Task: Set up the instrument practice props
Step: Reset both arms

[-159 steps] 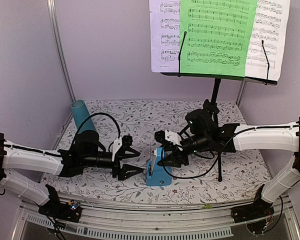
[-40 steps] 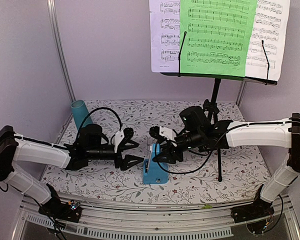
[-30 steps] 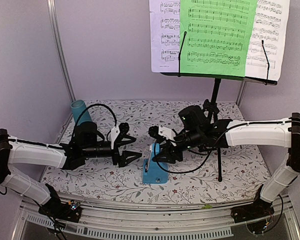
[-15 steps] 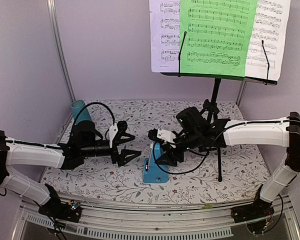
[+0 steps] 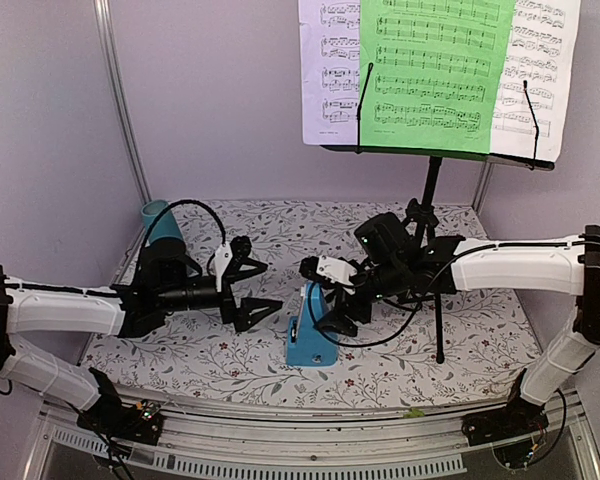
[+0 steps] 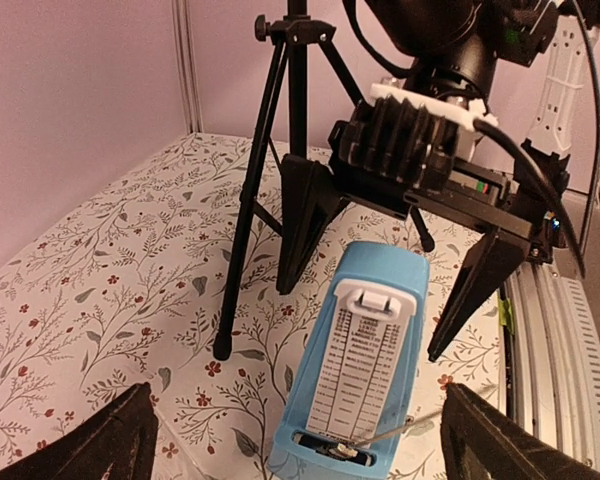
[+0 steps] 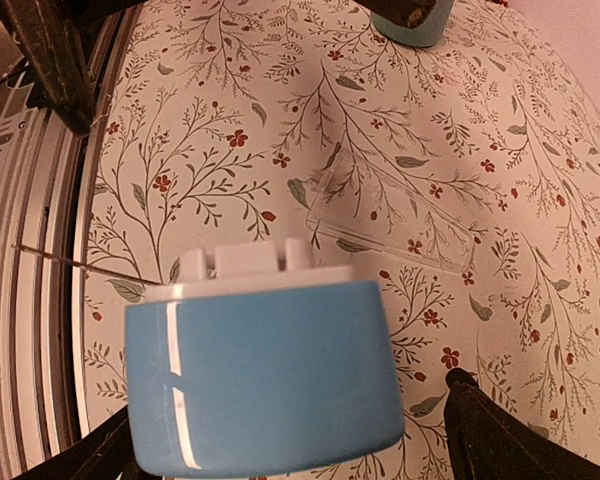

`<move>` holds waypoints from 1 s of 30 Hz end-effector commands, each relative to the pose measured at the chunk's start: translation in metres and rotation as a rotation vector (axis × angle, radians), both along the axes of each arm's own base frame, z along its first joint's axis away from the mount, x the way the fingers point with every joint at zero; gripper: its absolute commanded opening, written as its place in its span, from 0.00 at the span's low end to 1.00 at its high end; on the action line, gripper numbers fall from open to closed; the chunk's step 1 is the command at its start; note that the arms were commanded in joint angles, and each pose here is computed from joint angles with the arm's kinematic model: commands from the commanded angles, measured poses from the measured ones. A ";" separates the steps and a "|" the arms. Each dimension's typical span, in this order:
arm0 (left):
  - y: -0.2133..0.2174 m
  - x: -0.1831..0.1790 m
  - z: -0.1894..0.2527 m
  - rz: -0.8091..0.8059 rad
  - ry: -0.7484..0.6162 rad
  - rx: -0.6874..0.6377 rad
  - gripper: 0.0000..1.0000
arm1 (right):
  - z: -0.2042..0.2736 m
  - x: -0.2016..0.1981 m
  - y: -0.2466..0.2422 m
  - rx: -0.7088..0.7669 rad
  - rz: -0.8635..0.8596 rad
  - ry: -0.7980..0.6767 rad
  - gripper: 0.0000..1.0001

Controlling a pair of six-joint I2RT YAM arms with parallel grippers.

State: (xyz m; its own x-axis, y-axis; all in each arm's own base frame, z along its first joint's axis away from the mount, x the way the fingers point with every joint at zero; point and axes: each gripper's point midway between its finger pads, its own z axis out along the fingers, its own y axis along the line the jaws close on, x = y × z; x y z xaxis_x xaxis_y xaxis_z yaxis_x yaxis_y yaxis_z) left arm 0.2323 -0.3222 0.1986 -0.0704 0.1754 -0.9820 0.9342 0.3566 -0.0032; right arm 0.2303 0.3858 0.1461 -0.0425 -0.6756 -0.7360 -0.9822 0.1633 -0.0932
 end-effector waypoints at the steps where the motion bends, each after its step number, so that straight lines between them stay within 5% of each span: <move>1: 0.002 0.005 0.021 0.012 -0.036 -0.029 0.99 | 0.024 0.002 -0.007 0.035 -0.028 -0.040 0.99; 18: 0.022 0.008 0.066 0.120 -0.051 -0.115 0.99 | 0.080 -0.016 -0.048 0.178 -0.110 -0.073 0.99; 30: 0.067 0.021 0.086 0.377 -0.017 -0.166 0.99 | 0.115 -0.012 -0.119 0.308 -0.410 -0.125 0.99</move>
State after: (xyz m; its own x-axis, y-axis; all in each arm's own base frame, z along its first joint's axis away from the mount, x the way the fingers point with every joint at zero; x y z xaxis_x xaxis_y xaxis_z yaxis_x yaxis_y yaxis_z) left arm 0.2392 -0.2765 0.2827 -0.0404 0.0011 -0.9992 0.8247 0.5646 -0.0327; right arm 0.2041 0.2923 0.2554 -0.0862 -0.4311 -0.8982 -0.8957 0.4282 -0.1196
